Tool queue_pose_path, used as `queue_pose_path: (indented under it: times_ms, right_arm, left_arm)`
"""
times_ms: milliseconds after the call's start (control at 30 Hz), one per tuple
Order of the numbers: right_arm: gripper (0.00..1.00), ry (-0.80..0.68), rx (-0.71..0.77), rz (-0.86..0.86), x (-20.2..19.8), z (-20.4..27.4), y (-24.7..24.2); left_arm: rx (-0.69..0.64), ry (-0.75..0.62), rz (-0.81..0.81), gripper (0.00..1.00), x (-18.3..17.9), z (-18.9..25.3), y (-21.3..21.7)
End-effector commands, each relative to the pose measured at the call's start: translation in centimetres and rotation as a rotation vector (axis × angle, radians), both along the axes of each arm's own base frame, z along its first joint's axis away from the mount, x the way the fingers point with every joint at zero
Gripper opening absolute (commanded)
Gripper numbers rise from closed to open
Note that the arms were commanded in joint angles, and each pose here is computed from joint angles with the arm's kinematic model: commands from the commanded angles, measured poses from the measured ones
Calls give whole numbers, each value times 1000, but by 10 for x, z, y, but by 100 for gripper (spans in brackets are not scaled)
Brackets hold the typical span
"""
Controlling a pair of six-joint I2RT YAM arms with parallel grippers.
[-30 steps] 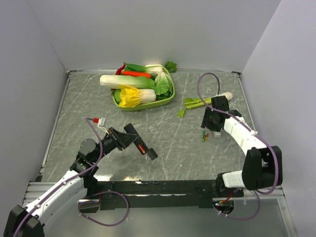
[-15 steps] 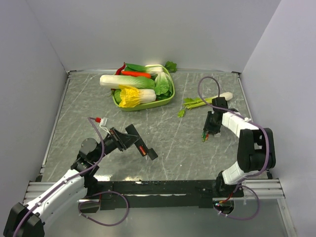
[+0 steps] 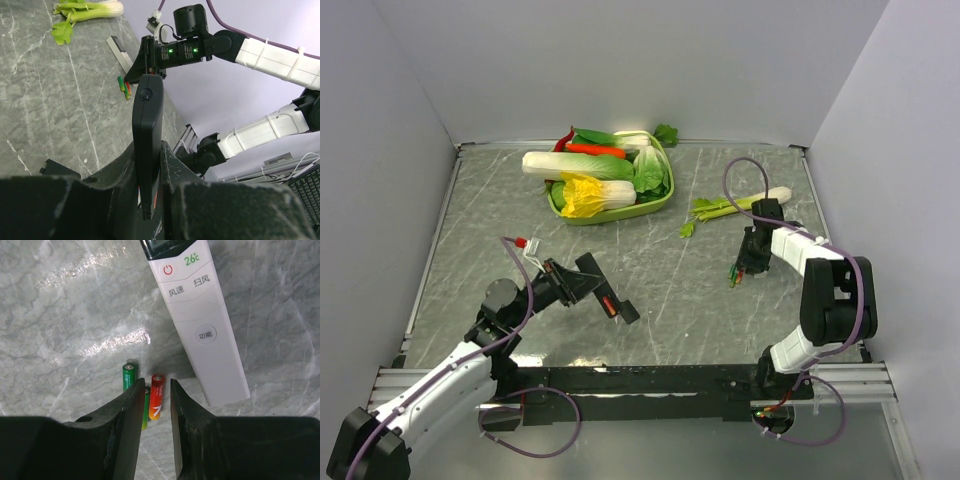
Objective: Load the batteries into the remote control
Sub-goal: Pick up the battery from the center of the board.
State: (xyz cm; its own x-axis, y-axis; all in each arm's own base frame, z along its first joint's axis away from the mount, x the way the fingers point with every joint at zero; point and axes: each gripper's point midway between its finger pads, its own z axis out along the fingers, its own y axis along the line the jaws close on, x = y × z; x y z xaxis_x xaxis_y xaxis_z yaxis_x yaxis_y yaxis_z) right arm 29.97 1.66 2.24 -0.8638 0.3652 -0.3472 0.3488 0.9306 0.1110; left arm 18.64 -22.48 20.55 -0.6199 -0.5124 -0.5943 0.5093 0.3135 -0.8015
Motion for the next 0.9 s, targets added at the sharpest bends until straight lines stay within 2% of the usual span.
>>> queue_pose_path:
  times_ms: [0, 200, 467, 567, 733, 867]
  right_arm:
    - [34, 27, -3, -9, 2, -10, -4]
    - [30, 33, -1, -9, 4, -13, -4]
    - [9, -2, -1, -9, 3, -4, -4]
    - [7, -54, 0, -10, 3, 13, -4]
    - [4, -284, 36, 58, 13, 67, 17]
    - [2, -505, 75, 177, 14, 123, 55]
  left_arm:
    - [-43, -82, -27, 1, -3, 25, -3]
    - [-45, -84, -32, 1, -4, 28, -4]
    - [-69, -40, -18, 1, -1, 27, -3]
    - [-91, 16, 2, 1, 3, 20, -2]
    - [-172, 108, 20, 1, 5, 17, -1]
    - [-232, 176, 31, 1, 6, 11, 1]
